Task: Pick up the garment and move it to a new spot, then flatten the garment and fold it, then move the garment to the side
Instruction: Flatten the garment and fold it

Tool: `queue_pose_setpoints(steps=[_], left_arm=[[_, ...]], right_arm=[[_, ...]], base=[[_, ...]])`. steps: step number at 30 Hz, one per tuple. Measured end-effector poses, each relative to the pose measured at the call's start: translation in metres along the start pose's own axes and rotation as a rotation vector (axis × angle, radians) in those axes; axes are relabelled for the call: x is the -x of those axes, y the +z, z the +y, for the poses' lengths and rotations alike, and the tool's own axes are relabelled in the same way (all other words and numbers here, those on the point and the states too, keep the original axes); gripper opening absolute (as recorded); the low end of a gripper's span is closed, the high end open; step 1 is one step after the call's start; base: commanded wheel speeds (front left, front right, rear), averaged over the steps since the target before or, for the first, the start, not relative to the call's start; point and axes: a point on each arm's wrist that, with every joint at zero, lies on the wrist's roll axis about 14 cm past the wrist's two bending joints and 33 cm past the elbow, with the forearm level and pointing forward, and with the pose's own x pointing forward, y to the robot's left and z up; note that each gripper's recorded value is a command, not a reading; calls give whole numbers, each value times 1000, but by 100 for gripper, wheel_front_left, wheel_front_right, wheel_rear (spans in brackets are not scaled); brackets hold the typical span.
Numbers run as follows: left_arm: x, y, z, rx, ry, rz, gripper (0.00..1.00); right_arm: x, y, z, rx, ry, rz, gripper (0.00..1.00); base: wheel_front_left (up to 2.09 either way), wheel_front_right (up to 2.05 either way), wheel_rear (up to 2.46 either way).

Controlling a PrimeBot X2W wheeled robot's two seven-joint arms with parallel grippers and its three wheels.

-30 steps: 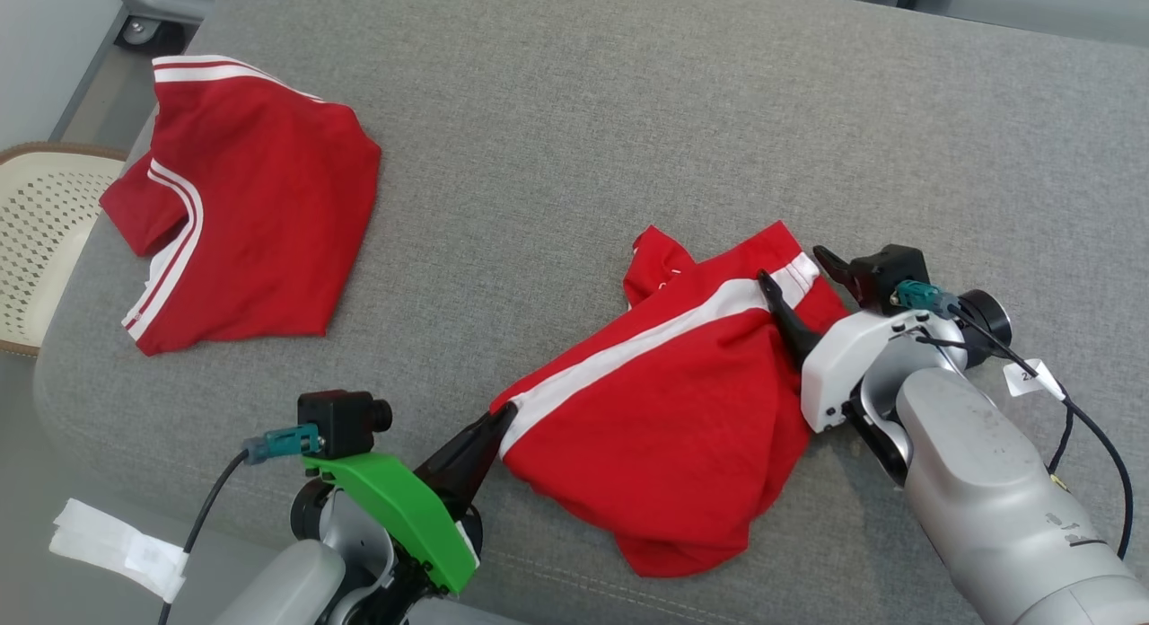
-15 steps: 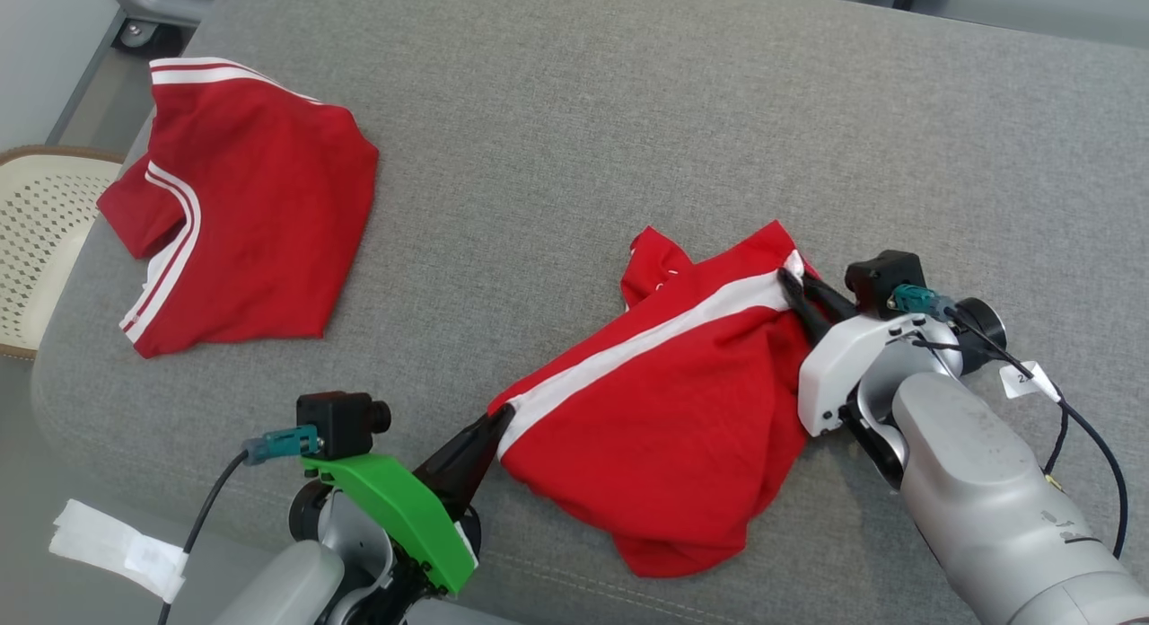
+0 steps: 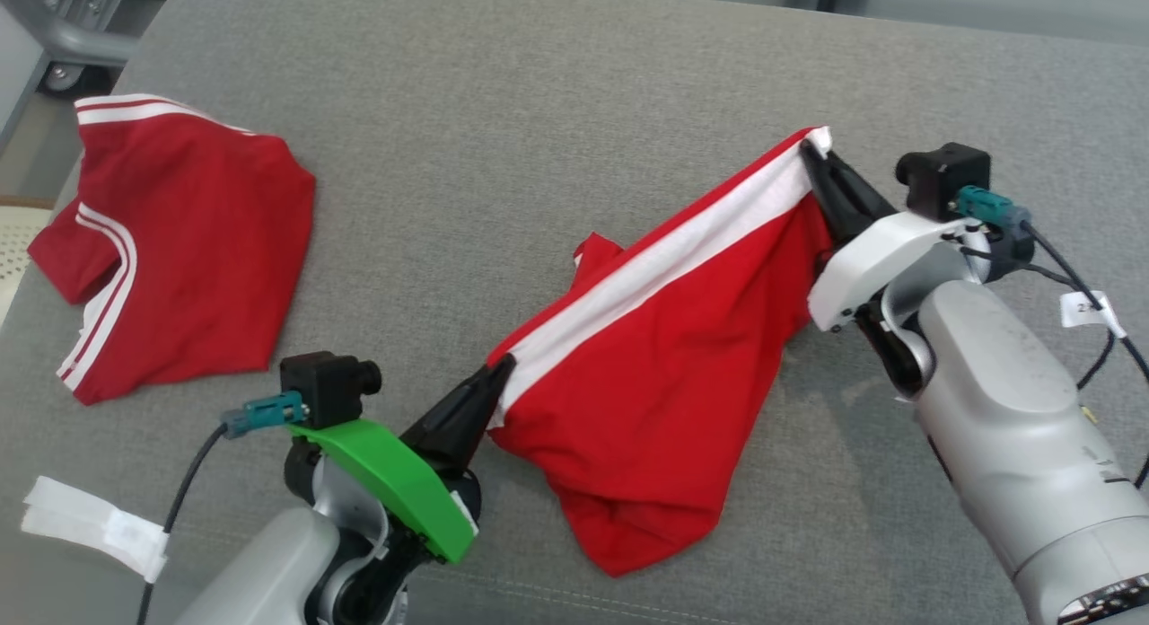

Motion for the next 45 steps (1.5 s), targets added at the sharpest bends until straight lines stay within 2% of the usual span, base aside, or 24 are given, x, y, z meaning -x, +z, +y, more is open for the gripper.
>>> queue_pose_setpoints(steps=[1,2,3,4,5,7,8,14,20,28,40,45], left_arm=[[-3,-2,-9,0,-31,7,0],[-7,-6,-18,7,-58,15,8],[-10,-11,-27,15,-84,32,28],[-12,-18,-36,20,-109,51,42],[-15,-22,-43,23,-129,60,49],[-20,-26,-55,31,-162,70,95],[-21,-30,-60,35,-177,81,100],[-29,-44,-75,62,-210,102,100],[-33,-51,-79,103,-216,124,100],[-36,-63,-94,248,-228,173,100],[-48,-61,-90,209,-218,219,100],[-56,-59,-93,185,-224,234,100]], right_arm=[[5,1,-12,7,-25,-1,0],[10,3,-24,14,-53,-1,0],[16,3,-37,21,-82,1,0],[23,2,-48,27,-108,7,0],[31,-1,-58,28,-135,15,0],[50,-12,-76,25,-187,46,0],[60,-19,-83,15,-213,63,0],[129,-53,-134,-16,-394,156,0],[166,-68,-148,-55,-477,188,0],[157,-59,-137,-69,-453,145,0],[152,-54,-122,-76,-423,124,0],[162,-59,-122,-81,-440,133,0]], base=[[0,0,0],[0,0,0],[0,0,0],[0,0,0],[0,0,0],[0,0,0],[0,0,0],[0,0,0],[0,0,0],[0,0,0],[0,0,0],[0,0,0]])
